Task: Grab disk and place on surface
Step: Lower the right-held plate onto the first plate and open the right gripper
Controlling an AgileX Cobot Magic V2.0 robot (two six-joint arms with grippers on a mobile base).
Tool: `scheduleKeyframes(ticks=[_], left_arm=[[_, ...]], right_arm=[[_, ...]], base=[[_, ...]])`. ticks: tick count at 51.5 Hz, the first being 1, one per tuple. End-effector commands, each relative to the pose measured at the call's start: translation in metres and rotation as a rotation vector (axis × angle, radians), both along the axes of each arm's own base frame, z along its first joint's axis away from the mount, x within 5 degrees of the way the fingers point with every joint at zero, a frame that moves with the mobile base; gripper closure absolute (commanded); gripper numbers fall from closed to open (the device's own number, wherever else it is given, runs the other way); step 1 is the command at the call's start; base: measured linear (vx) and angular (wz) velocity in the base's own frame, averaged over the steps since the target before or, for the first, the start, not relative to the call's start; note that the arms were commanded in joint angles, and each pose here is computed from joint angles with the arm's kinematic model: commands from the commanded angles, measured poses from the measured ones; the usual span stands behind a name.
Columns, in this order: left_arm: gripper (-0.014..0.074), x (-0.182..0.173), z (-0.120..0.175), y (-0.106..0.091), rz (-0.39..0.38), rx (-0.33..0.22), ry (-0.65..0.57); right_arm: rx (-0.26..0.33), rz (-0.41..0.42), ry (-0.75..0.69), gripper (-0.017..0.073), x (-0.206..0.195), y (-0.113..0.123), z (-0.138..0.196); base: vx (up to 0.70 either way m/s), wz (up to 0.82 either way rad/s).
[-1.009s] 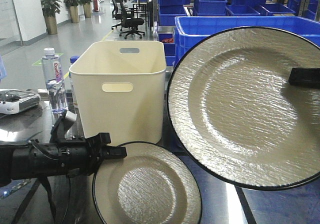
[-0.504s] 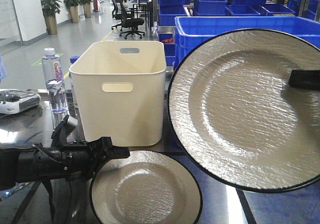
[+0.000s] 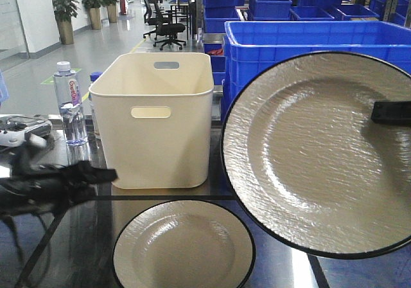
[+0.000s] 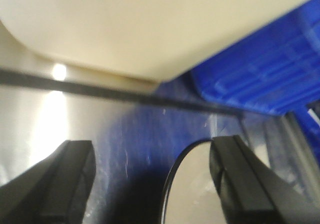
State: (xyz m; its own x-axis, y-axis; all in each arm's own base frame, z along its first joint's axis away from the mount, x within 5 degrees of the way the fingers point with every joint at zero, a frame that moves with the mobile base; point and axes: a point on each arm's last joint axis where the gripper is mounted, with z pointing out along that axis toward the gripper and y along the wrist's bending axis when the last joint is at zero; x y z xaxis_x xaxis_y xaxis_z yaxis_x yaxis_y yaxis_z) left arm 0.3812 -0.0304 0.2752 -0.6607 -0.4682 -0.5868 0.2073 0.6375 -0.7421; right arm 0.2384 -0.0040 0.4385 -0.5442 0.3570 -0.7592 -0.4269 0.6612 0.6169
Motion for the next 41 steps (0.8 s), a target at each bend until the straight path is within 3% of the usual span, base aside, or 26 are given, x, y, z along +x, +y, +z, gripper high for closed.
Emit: scheduleKeyframes(ticks=[1, 8, 11, 13, 17, 21, 30, 34, 41], left_arm=[[0.0138, -0.021, 0.058, 0.014, -0.03, -0.101, -0.141], [0.0393, -0.048, 0.093, 0.033, -0.037, -0.175, -0.187], [0.0556, -0.063, 0.109, 0.039, -0.042, -0.173, -0.236], [0.0605, -0.072, 0.119, 0.041, -0.045, -0.163, -0.268], [0.0604, -0.089, 0.135, 0.042, -0.045, -0.131, -0.325], [0.0602, -0.109, 0.15, 0.038, -0.053, -0.054, -0.383], [0.0601, -0.146, 0.173, 0.026, -0.08, 0.076, -0.462], [0.0601, -0.157, 0.179, 0.022, -0.079, 0.086, -0.472], [0.0601, -0.17, 0.186, 0.018, -0.083, 0.097, -0.491]], right_arm=[[0.059, -0.034, -0.083, 0.0568, 0.001, 0.008, 0.02], [0.025, 0.004, -0.053, 0.0568, 0.017, 0.028, 0.008], [0.037, 0.02, -0.038, 0.0568, 0.028, 0.041, 0.002], [0.053, 0.017, -0.034, 0.0568, 0.035, 0.049, -0.001], [0.098, 0.006, 0.007, 0.0568, 0.053, 0.065, -0.012], [0.149, 0.0, 0.069, 0.0568, 0.07, 0.085, -0.028], [0.12, -0.009, 0.171, 0.0568, 0.105, 0.125, -0.076], [0.105, -0.008, 0.217, 0.0568, 0.115, 0.136, -0.095], [0.13, 0.003, 0.303, 0.0559, 0.129, 0.141, -0.121]], base=[[0.0, 0.0], [0.0, 0.0], [0.0, 0.0], [0.0, 0.0], [0.0, 0.0], [0.0, 0.0], [0.0, 0.0], [0.0, 0.0], [0.0, 0.0]])
